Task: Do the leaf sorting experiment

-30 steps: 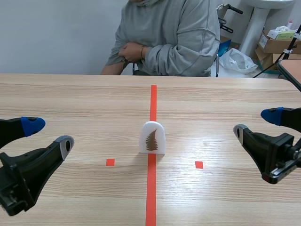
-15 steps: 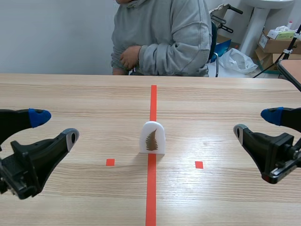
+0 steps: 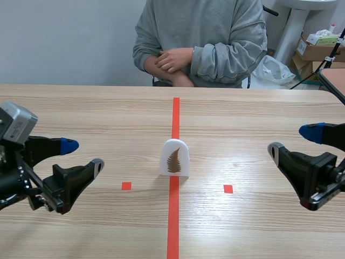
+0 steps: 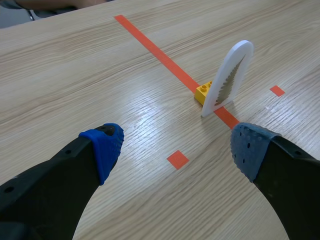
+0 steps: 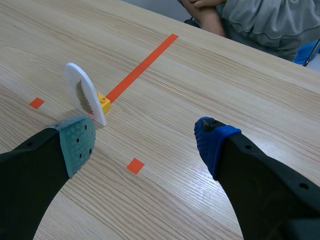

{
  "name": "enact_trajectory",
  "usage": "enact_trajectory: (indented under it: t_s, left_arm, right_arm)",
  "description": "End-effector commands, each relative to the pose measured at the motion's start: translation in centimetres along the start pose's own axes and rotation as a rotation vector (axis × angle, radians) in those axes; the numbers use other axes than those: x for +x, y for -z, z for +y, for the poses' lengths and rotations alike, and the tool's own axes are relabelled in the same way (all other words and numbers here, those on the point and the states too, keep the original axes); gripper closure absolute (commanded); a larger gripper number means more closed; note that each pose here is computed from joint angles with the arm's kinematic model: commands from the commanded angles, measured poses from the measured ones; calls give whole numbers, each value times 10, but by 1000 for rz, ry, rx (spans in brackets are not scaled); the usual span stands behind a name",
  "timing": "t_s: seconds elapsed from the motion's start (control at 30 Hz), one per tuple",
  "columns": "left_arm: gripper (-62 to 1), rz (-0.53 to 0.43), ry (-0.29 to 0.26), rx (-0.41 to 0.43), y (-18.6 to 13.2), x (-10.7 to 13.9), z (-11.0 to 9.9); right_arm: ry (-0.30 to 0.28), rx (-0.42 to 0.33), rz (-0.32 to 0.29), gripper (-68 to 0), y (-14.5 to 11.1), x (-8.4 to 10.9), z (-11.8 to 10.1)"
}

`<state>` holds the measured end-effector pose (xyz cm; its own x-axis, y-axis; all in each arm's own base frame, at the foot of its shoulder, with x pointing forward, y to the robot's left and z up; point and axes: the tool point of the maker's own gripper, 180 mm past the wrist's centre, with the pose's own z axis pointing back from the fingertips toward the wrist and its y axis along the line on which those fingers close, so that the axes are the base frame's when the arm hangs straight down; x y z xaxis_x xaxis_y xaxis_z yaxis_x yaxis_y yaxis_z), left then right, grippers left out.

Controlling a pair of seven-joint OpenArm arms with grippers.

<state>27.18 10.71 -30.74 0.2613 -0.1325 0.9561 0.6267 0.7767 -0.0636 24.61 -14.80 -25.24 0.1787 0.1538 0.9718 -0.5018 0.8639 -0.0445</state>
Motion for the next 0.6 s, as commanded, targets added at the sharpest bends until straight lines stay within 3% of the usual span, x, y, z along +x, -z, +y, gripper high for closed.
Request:
enact_trajectory:
  t_s: [0.0, 0.2, 0.4, 0.57]
  left_arm:
    - [-465, -34, 7, -26, 8, 10, -5]
    - [-465, 6, 20, -102, 34, -2, -16]
    - [-465, 45, 83, -156, 57, -11, -18]
    - [-465, 67, 105, -182, 74, -14, -17]
  right_arm:
    - [-7, -4, -39, -411, 2, 11, -3]
    - [-7, -4, -39, -411, 2, 11, -3]
    - [-6, -4, -39, -411, 2, 11, -3]
    - [-6, -4, -39, -411, 2, 11, -3]
